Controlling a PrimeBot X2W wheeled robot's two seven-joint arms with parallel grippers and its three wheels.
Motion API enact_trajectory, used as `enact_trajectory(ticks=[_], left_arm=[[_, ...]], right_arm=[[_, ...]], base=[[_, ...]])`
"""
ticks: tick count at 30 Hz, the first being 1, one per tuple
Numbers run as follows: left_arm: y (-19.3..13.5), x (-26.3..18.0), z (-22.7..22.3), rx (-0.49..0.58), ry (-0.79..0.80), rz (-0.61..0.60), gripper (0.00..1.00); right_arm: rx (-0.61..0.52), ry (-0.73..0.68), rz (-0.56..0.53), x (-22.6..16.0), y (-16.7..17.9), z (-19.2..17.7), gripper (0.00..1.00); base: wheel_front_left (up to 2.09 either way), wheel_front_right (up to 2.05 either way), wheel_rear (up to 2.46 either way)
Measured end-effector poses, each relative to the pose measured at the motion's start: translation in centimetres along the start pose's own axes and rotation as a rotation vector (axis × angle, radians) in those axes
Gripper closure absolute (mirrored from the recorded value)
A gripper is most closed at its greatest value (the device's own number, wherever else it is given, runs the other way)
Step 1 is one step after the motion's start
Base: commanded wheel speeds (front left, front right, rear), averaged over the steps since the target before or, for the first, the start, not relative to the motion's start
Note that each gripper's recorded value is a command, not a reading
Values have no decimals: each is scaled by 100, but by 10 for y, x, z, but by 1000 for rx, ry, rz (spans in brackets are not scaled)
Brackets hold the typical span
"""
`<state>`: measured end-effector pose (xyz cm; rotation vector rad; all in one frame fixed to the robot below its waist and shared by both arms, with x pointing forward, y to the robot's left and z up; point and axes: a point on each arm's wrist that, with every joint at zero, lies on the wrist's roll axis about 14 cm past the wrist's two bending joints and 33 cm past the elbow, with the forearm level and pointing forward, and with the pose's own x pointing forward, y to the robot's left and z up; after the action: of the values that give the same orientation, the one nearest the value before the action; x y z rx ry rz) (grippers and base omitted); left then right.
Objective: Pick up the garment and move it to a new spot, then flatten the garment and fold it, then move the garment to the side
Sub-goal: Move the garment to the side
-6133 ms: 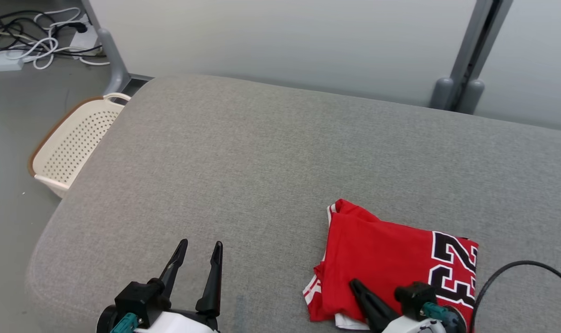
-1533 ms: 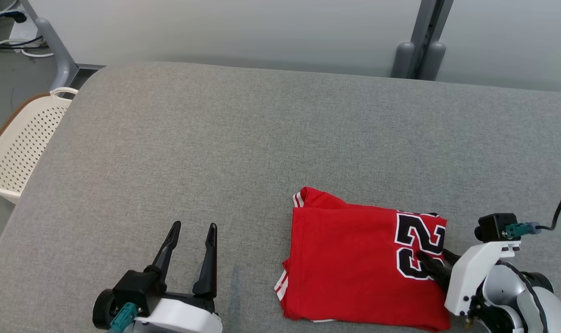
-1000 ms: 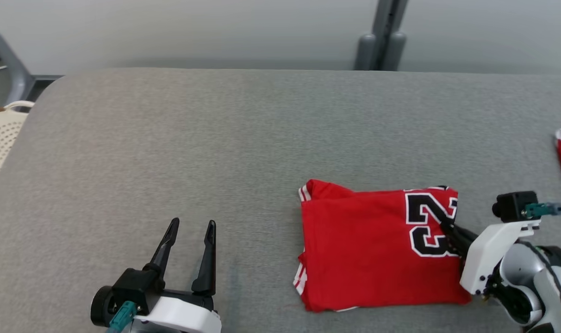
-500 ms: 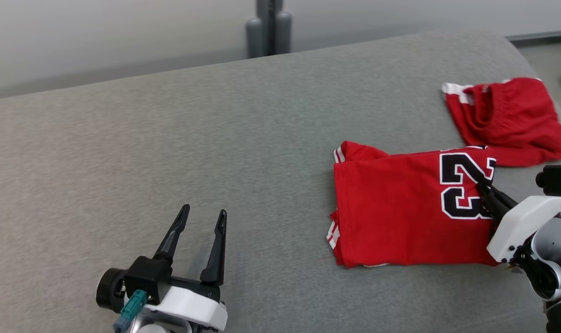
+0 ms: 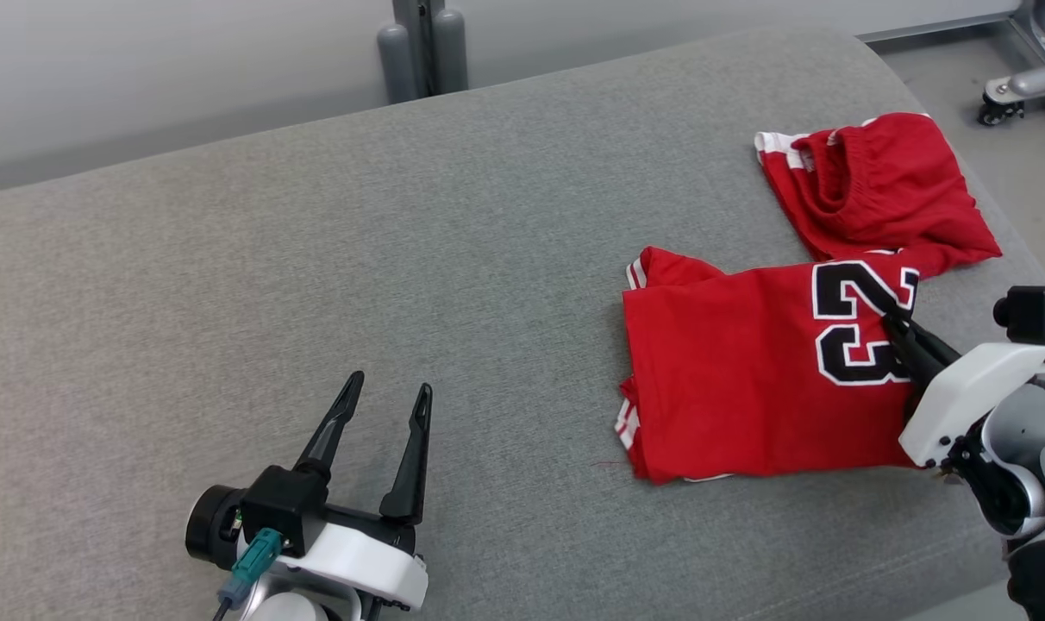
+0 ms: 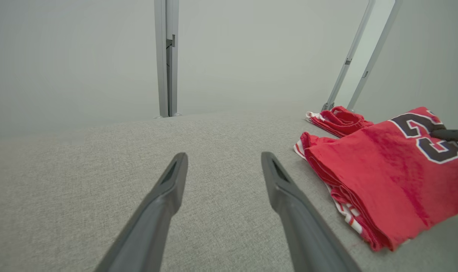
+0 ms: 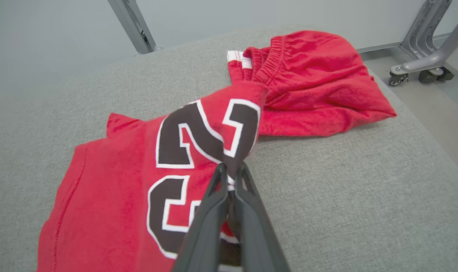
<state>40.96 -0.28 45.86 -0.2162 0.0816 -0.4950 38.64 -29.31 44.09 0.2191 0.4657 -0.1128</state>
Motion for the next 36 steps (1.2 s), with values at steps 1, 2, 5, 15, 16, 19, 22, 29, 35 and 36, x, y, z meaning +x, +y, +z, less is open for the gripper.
enact_trajectory(ticks=[1,2,5,15,16,19,22,29,35,36], left_arm=[[2,-1,1,2,-3,6,0],[4,-2,2,3,-5,14,0],[10,-7,6,7,-15,37,0],[30,-21,16,3,-38,112,0],[32,-22,16,3,-39,118,0],[38,-25,16,2,-38,140,0],[42,-26,13,-2,-32,155,0],[52,-23,7,-5,-19,174,0],[65,-22,-1,-1,-1,200,0],[67,-21,-1,1,0,205,0]], right_arm=[[-5,-8,5,2,2,3,100],[-16,-14,10,4,4,7,100],[-50,-42,28,12,11,24,100],[-117,-132,66,40,35,98,100],[-124,-136,60,42,34,103,100],[-141,-144,32,48,26,117,100],[-164,-147,-9,54,14,127,100],[-231,-142,-130,67,-25,144,100],[-294,-111,-216,82,-54,143,100],[-303,-105,-230,85,-58,142,100]], base=[[0,0,0],[0,0,0],[0,0,0],[0,0,0],[0,0,0],[0,0,0],[0,0,0],[0,0,0],[0,0,0],[0,0,0]])
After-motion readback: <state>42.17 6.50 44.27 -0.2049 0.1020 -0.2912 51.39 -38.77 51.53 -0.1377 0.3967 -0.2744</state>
